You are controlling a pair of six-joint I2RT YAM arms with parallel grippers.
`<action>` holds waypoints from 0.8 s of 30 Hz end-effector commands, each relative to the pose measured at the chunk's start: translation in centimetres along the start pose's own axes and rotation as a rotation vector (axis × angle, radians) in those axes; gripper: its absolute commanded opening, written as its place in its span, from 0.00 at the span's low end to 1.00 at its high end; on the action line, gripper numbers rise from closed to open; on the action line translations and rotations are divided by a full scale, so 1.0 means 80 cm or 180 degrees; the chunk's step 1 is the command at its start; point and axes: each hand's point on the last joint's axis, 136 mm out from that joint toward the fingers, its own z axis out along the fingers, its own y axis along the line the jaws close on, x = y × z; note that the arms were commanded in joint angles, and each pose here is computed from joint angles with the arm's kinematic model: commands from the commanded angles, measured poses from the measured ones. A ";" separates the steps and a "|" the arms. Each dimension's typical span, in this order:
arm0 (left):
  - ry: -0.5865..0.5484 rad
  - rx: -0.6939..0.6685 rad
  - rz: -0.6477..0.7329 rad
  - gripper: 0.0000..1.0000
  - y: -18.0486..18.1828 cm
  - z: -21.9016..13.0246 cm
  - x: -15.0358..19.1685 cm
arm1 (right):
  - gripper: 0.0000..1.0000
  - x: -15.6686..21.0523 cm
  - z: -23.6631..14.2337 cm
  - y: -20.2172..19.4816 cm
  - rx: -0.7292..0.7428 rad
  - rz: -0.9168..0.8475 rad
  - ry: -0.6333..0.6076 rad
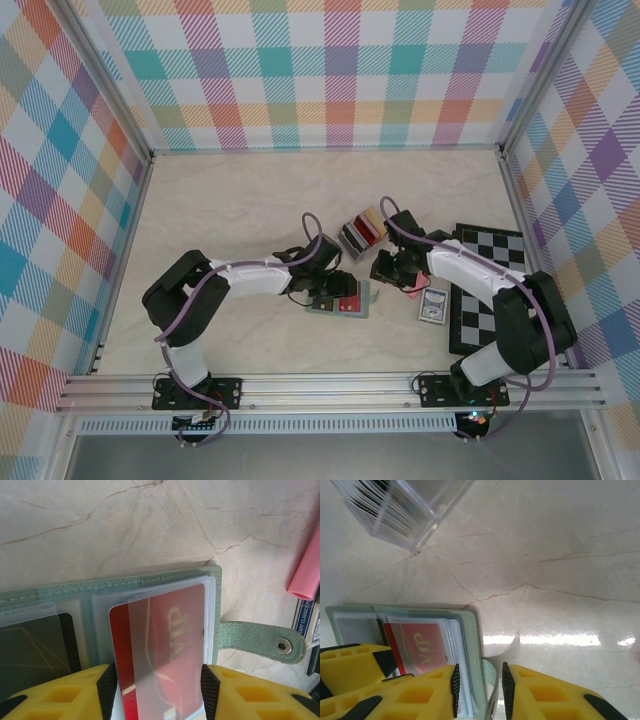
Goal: Put the credit cards into the card holder
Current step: Insert the credit card into the card slot.
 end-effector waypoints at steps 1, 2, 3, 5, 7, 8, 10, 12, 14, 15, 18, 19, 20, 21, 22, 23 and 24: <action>0.0013 0.0195 0.0128 0.49 -0.022 -0.001 -0.006 | 0.31 0.006 0.007 0.000 -0.0040 -0.0027 0.0089; 0.0001 0.0248 0.0144 0.49 -0.025 -0.003 -0.007 | 0.31 0.004 0.006 0.000 -0.0036 -0.0030 0.0065; -0.0012 0.0302 0.0162 0.49 -0.030 -0.004 -0.007 | 0.31 0.001 0.004 0.000 -0.0014 -0.0039 0.0032; -0.0031 0.0363 0.0181 0.49 -0.034 -0.007 -0.007 | 0.31 -0.003 -0.001 -0.002 0.0030 -0.0054 -0.0017; -0.0053 0.0282 0.0155 0.49 -0.028 -0.010 -0.009 | 0.31 -0.009 -0.008 -0.003 0.0100 -0.0106 -0.0089; -0.0078 0.0226 0.0137 0.49 -0.023 -0.013 -0.009 | 0.31 -0.014 -0.012 -0.003 0.0122 -0.0136 -0.0132; -0.0211 0.0145 0.0095 0.50 -0.016 -0.026 -0.012 | 0.31 -0.027 -0.024 -0.005 0.0187 -0.0186 -0.0239; -0.0390 0.0153 0.0052 0.55 -0.014 -0.045 -0.019 | 0.35 -0.044 -0.036 -0.004 0.0157 -0.0211 -0.0343; -0.0565 0.0175 0.0005 0.60 -0.014 -0.067 -0.032 | 0.39 -0.066 -0.048 -0.002 0.0107 -0.0213 -0.0449; -0.0633 0.0188 -0.0022 0.60 -0.014 -0.076 -0.039 | 0.42 -0.079 -0.054 -0.001 0.0071 -0.0225 -0.0502; -0.0785 0.0240 -0.0161 0.63 -0.007 -0.097 -0.062 | 0.53 -0.116 -0.064 0.008 -0.0103 -0.0231 -0.0576; -0.0816 0.0271 -0.0220 0.64 -0.004 -0.101 -0.071 | 0.58 -0.128 -0.066 0.014 -0.0193 -0.0250 -0.0566; -0.0840 0.0304 -0.0296 0.64 0.000 -0.104 -0.078 | 0.62 -0.139 -0.066 0.021 -0.0283 -0.0279 -0.0551; -0.0866 0.0343 -0.0396 0.64 0.005 -0.106 -0.087 | 0.65 -0.153 -0.064 0.027 -0.0352 -0.0289 -0.0534; -0.0896 0.0368 -0.0507 0.64 0.012 -0.107 -0.097 | 0.66 -0.165 -0.060 0.029 -0.0365 -0.0274 -0.0508; -0.0910 0.0368 -0.0621 0.65 0.020 -0.107 -0.104 | 0.68 -0.176 -0.054 0.032 -0.0382 -0.0289 -0.0477; -0.0928 0.0396 -0.0711 0.65 0.026 -0.107 -0.112 | 0.70 -0.185 -0.047 0.034 -0.0398 -0.0295 -0.0441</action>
